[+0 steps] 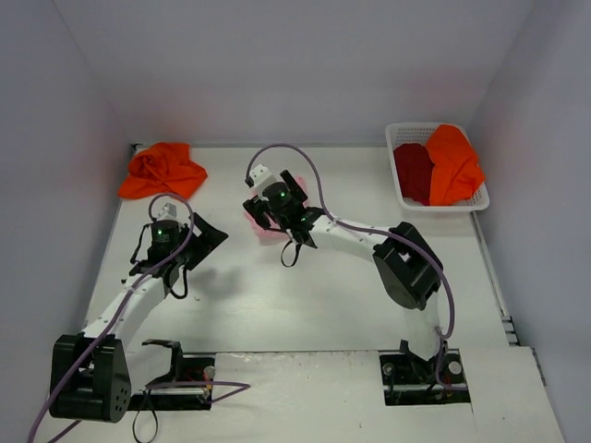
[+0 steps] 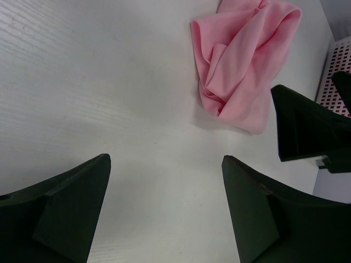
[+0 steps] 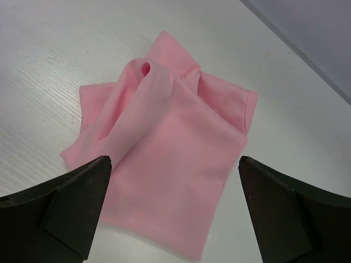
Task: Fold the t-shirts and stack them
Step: Fold the tshirt
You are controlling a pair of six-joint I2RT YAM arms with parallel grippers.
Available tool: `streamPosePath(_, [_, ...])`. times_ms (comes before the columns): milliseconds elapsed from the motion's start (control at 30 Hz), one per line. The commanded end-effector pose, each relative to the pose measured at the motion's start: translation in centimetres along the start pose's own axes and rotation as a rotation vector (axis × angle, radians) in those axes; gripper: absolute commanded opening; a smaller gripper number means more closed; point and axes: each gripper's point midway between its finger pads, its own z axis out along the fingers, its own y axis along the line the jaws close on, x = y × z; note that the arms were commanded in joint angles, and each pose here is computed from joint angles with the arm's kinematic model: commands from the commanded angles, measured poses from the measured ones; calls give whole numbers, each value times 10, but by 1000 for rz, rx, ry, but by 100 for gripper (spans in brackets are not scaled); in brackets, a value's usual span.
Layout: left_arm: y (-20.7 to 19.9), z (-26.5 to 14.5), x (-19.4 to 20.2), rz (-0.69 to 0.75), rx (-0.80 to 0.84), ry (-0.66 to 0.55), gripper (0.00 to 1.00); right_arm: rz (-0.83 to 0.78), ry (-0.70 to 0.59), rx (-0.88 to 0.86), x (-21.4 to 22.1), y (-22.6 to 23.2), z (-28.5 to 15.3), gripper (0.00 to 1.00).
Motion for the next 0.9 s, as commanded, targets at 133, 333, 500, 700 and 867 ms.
streamPosePath(133, [-12, -2, -14, 5, 41, -47, 77, 30, -79, 28, -27, -7, 32, 98])
streamPosePath(333, [-7, 7, -12, 2, 30, -39, 77, 35, -68, 25, -17, -7, 59, 98])
streamPosePath(500, [-2, 17, -9, -4, 25, -28, 77, 31, -58, 13, -8, 0, 75, 98])
streamPosePath(700, [2, 23, -5, -9, 25, -16, 77, 42, -79, 28, -19, -7, 67, 98])
streamPosePath(867, [-3, 21, -8, -9, 36, -24, 77, 68, -120, 50, -42, -23, 46, 98])
